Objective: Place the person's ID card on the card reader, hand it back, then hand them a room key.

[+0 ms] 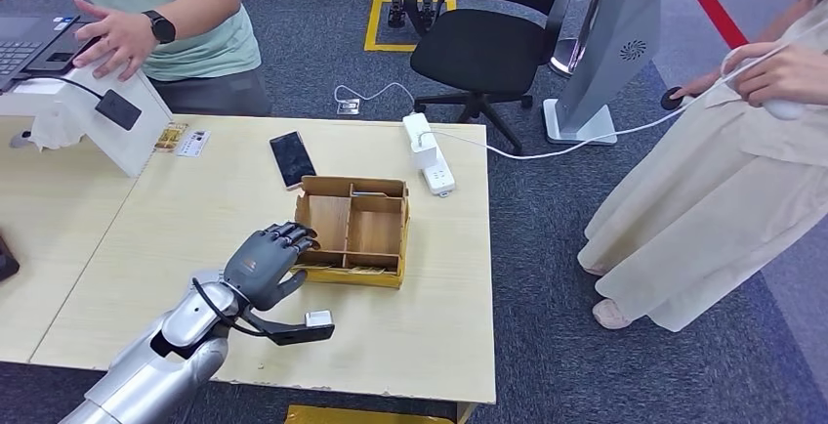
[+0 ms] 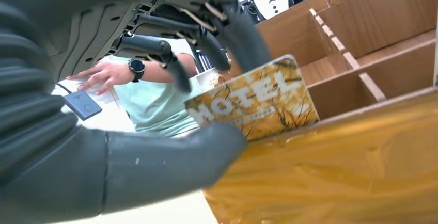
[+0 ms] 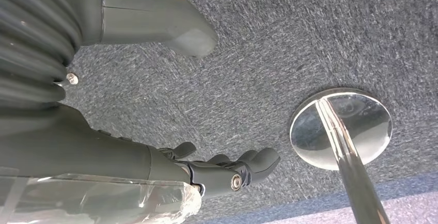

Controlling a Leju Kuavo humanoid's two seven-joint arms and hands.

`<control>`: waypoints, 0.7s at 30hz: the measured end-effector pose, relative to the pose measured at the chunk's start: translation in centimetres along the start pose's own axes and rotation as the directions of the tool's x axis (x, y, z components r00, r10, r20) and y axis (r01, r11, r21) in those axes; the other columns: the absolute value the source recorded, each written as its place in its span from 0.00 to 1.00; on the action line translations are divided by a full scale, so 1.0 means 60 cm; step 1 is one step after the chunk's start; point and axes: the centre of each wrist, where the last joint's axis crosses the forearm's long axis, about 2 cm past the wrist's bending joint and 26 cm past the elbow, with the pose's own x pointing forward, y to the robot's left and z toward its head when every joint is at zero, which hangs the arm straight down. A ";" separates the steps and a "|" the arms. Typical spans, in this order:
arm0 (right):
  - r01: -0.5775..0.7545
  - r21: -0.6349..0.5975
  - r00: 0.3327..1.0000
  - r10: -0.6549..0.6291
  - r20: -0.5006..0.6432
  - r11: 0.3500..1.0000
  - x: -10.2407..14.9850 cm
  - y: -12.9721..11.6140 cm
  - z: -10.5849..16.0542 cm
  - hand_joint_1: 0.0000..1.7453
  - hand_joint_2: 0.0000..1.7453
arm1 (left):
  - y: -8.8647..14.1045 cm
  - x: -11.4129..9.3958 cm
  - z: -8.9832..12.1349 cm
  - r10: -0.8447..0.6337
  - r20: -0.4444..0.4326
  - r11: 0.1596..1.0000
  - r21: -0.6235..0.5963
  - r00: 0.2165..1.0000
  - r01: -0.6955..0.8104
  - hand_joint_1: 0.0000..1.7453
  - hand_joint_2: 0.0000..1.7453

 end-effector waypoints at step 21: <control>-0.008 0.000 1.000 0.008 0.009 1.000 0.000 0.000 0.000 0.00 1.00 | -0.003 0.000 0.003 -0.007 0.020 1.000 -0.027 1.000 0.007 1.00 1.00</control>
